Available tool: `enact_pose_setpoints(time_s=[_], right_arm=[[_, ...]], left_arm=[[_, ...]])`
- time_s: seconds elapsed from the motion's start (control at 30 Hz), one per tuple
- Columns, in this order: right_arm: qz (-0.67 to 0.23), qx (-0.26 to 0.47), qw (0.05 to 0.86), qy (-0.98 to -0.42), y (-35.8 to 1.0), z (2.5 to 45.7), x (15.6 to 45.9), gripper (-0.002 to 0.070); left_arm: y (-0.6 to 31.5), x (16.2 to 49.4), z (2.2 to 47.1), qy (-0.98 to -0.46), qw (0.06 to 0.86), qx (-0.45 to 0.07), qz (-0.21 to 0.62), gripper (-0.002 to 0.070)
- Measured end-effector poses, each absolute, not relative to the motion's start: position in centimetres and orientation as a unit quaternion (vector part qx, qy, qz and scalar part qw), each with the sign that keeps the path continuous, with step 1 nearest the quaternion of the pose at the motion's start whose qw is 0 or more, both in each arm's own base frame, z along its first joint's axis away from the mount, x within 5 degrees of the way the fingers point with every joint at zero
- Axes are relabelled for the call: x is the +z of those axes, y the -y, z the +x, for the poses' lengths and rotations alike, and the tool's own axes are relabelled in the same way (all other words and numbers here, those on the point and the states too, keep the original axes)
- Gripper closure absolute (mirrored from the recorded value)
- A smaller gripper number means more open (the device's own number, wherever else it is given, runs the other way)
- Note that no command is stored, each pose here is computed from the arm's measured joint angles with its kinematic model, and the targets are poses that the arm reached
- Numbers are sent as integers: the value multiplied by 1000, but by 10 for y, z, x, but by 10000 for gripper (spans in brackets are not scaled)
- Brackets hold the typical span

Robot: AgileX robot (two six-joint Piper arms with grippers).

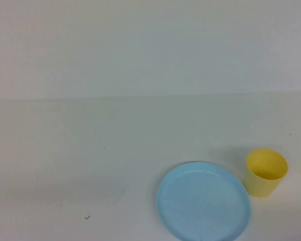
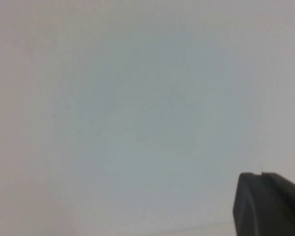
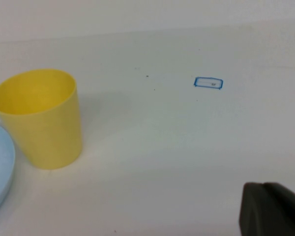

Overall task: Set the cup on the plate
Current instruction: Pick up the cup from the table

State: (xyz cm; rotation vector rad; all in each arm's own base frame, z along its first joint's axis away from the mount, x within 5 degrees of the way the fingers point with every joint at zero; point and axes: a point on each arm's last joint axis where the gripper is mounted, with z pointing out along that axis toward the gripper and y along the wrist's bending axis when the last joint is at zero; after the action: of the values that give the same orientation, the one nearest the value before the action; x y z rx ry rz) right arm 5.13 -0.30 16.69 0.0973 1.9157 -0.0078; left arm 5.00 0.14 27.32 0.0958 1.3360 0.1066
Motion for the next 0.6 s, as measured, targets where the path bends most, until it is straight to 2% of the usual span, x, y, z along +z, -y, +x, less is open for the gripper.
enact_pose_setpoints(time_s=[0.13, 0.2, 0.3, 0.43, 0.6], right_arm=[[42, -3, 574, -818, 3, 51, 167, 675], [42, -3, 574, -818, 3, 51, 167, 675], [42, -3, 574, -818, 3, 51, 167, 675], [42, -3, 574, -818, 3, 51, 167, 675], [42, -3, 574, -818, 3, 51, 167, 675]], left_arm=[[2, 254, 51, -642, 766, 19, 35, 675], [1, 239, 51, -657, 753, -15, -10, 675], [-2, 217, 54, -677, 733, -30, -55, 675], [-3, 204, 56, -709, 701, -30, -72, 675], [-3, 188, 54, -768, 639, 17, -25, 675]])
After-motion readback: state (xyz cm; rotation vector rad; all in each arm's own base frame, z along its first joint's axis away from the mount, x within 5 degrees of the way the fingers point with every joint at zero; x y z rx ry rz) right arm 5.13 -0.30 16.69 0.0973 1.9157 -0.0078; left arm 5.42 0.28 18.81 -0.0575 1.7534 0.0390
